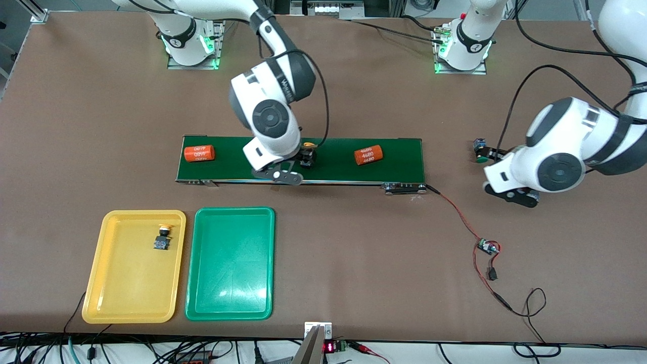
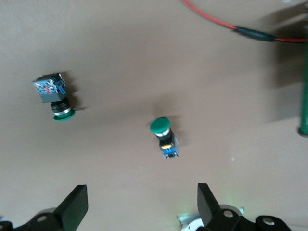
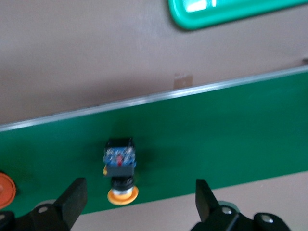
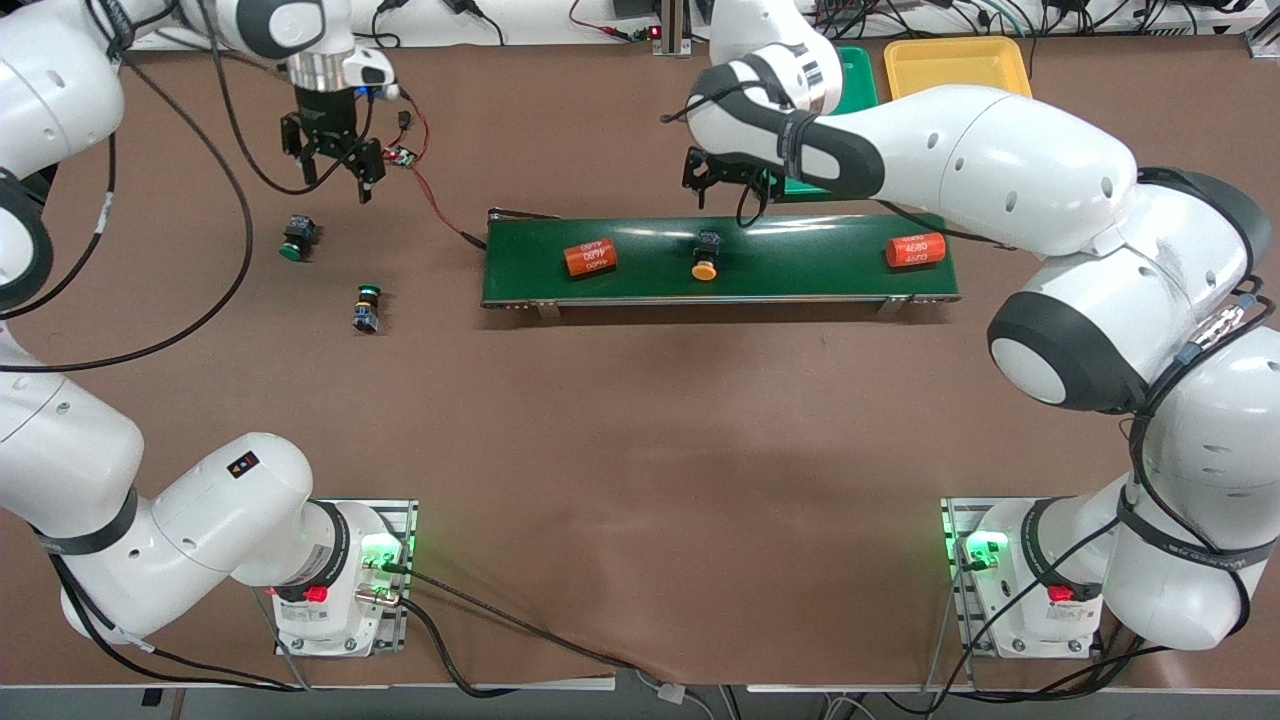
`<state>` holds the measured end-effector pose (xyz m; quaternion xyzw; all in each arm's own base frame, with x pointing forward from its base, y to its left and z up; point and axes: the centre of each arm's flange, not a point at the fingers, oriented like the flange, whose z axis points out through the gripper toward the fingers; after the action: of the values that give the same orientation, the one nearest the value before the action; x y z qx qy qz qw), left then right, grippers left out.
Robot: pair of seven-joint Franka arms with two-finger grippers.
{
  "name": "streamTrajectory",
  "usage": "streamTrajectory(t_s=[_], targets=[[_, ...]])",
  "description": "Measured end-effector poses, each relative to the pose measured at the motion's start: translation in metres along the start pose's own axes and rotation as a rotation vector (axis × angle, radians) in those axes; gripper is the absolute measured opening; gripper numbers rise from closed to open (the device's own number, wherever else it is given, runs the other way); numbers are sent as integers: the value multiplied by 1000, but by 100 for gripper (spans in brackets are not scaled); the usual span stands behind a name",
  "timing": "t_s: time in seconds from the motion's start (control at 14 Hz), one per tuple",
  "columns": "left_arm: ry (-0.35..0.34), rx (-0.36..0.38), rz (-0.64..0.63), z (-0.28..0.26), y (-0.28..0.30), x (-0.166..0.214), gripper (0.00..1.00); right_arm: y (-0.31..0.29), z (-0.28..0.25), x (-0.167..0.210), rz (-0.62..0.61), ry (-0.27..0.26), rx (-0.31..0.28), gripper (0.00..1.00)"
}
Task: Sort buttons by color to trays
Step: 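Grasp the other yellow button on the belt with the right gripper, then carry the yellow button to the yellow tray with the right gripper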
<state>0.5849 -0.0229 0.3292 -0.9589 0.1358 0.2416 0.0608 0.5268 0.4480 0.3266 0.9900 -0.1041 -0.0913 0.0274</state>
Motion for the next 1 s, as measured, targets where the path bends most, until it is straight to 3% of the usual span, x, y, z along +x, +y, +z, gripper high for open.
streamTrajectory(t_s=[0.43, 0.71, 1.0], targets=[[28, -121, -258, 98, -1, -20, 100, 5, 55, -9, 65, -4, -33, 100], [75, -186, -295, 141, 3, -32, 100, 4, 63, -7, 70, 14, -23, 100], [134, -174, -277, 157, 21, -35, 100, -1, 86, -3, 77, 32, -28, 100]])
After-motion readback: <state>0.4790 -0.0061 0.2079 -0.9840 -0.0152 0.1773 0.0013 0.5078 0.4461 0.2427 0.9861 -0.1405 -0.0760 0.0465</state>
